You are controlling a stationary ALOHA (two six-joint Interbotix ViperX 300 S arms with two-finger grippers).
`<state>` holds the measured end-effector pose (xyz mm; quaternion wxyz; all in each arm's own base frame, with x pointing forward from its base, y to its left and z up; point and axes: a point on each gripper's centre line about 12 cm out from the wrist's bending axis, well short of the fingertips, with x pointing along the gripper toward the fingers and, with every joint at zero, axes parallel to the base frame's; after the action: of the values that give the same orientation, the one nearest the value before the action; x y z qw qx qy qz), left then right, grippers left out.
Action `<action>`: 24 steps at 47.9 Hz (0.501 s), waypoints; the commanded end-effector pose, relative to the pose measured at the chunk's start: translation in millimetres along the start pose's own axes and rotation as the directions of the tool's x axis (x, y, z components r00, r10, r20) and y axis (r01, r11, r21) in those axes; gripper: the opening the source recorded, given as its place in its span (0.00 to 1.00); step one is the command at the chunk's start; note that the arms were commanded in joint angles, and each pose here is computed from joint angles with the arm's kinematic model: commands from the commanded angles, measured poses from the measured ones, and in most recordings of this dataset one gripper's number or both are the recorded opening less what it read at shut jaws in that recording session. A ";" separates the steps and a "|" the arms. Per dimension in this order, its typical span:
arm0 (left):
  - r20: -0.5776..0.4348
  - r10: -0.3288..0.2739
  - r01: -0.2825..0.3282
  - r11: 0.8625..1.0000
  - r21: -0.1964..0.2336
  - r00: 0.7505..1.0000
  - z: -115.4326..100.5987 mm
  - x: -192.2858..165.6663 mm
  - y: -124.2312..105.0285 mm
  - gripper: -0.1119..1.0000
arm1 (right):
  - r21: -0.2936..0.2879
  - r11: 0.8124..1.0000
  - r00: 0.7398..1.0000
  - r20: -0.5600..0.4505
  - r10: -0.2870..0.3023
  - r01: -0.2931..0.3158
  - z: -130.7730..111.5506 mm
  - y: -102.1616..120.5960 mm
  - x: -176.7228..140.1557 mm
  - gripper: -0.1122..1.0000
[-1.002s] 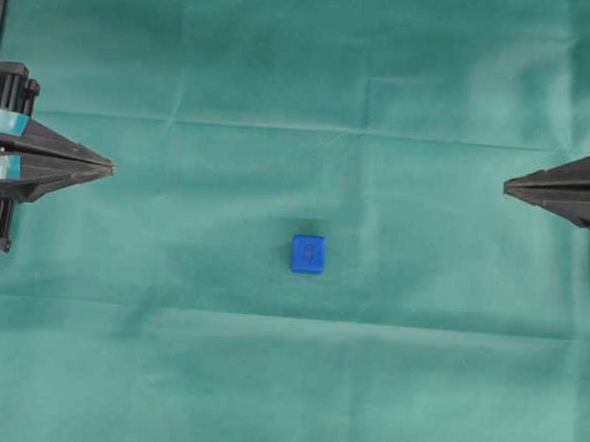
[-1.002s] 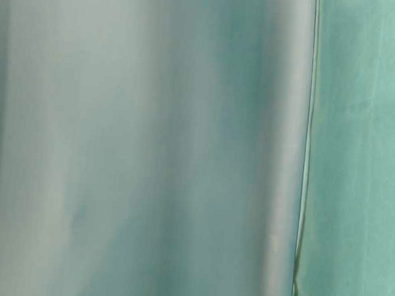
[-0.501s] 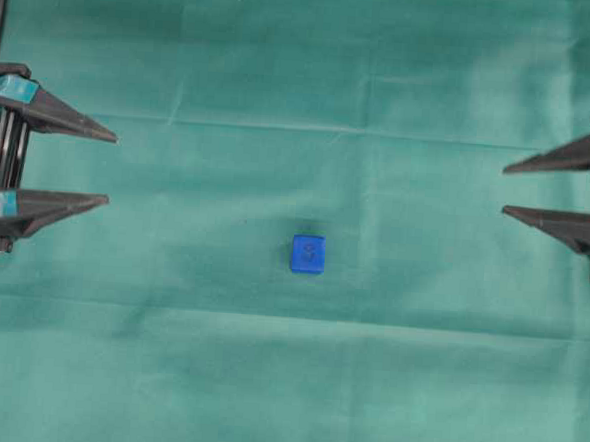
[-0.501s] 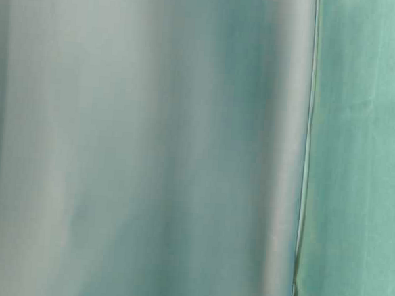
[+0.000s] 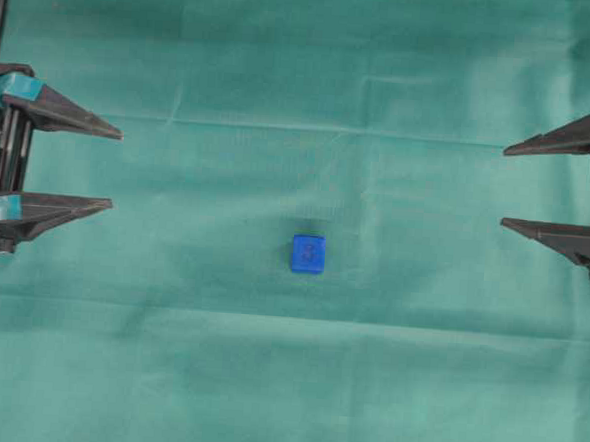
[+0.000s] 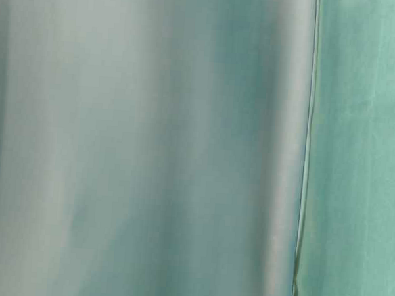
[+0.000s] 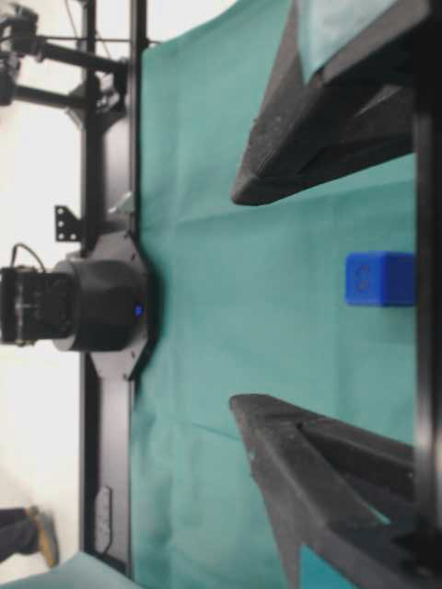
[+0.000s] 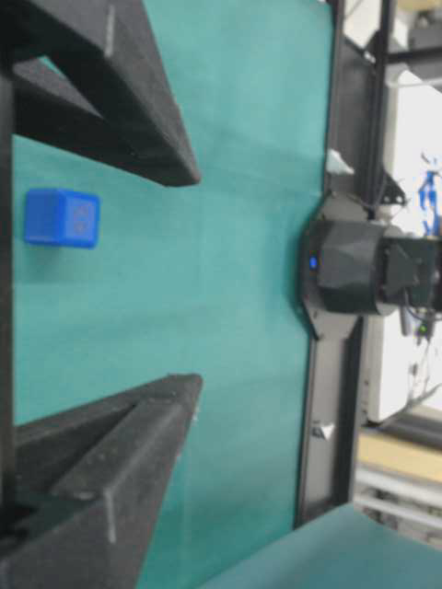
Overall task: Handover the blue block to the right arm after grasping it with the left arm, then place it in the designated position.
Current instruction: 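Open the left gripper and move it toward the blue cube, then lower the open left gripper around the blue cube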
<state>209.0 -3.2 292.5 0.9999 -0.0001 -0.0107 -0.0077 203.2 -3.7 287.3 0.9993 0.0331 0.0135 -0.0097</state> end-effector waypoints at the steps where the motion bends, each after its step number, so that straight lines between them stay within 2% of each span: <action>1: 0.011 -0.003 0.003 1.000 0.000 1.000 11.4 12.2 -0.7 1.00 | 0.002 1.000 1.000 0.026 0.000 0.000 10.8 0.4 2.3 0.94; 24: -0.064 -0.003 0.003 1.000 0.006 0.998 27.9 97.1 -0.9 1.00 | 0.000 1.000 1.000 0.023 -0.001 0.001 9.8 0.0 3.7 0.94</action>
<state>291.4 -4.9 308.3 0.9993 0.0018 0.0368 -0.0085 204.5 -4.1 286.5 0.9993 0.0331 0.0158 -0.0105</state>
